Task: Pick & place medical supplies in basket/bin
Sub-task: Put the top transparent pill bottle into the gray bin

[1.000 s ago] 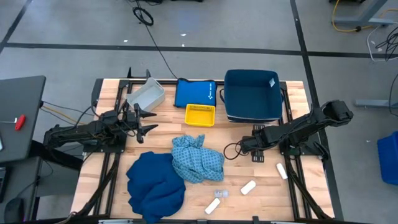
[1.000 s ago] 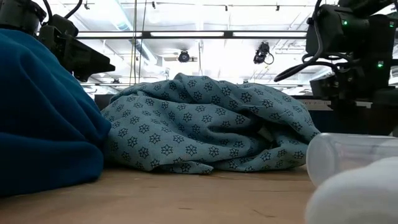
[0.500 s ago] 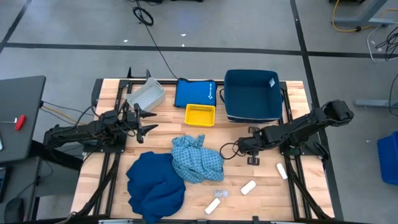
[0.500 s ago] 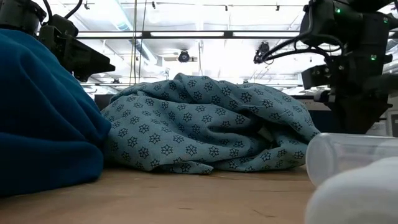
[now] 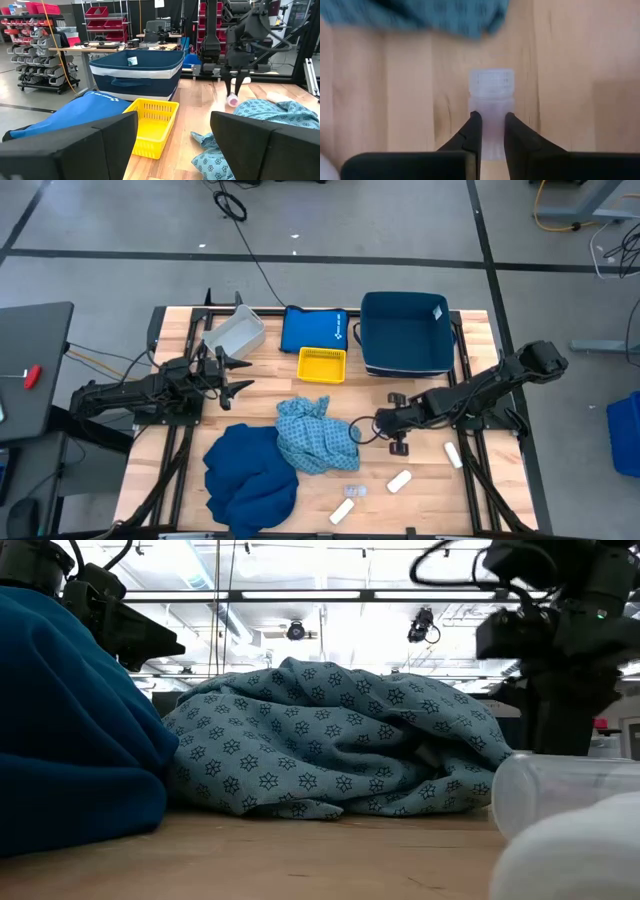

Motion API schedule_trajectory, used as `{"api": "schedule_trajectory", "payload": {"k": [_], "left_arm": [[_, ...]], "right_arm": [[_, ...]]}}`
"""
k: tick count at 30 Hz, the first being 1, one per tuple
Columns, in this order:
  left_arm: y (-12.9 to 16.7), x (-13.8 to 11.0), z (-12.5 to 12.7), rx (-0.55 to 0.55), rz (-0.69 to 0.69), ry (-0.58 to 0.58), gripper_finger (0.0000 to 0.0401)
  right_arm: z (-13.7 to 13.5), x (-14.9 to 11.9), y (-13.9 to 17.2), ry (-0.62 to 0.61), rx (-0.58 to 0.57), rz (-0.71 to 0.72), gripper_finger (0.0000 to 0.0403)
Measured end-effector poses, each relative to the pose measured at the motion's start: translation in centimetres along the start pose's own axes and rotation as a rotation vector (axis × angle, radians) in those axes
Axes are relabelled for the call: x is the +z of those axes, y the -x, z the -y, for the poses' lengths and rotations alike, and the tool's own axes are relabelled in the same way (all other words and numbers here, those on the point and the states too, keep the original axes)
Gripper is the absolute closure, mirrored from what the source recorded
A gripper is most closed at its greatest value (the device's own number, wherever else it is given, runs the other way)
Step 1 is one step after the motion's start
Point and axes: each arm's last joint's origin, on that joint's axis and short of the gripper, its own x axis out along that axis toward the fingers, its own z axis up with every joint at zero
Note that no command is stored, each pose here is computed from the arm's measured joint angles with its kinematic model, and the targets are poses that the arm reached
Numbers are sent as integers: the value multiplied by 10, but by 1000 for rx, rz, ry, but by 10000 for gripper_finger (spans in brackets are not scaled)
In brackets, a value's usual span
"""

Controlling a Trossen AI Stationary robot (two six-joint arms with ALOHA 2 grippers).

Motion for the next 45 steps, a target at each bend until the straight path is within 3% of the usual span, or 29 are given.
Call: {"api": "schedule_trajectory", "payload": {"k": [3,9,15,20,23,27,32,36,39,45], "left_arm": [[0,0,0,0,0,0,145],[0,2,0,-2,22,4,145],[0,3,0,-17,31,9,145],[0,3,0,-17,31,10,145],[0,3,0,-17,31,13,145],[0,3,0,-17,31,14,145],[0,3,0,-17,31,9,145],[0,3,0,-17,31,2,145],[0,3,0,-16,31,1,145],[0,3,0,-17,31,1,145]], "right_arm": [[-2,8,1,2,-31,102,398],[-3,21,3,26,-80,253,401],[-2,15,2,49,-69,182,401],[-1,14,1,19,58,126,401],[2,15,1,-64,103,106,376],[8,15,0,-167,131,81,306],[9,17,0,-181,167,83,202],[9,18,1,-216,173,89,143],[10,20,1,-257,174,106,126],[10,24,-4,-325,140,141,135]]}}
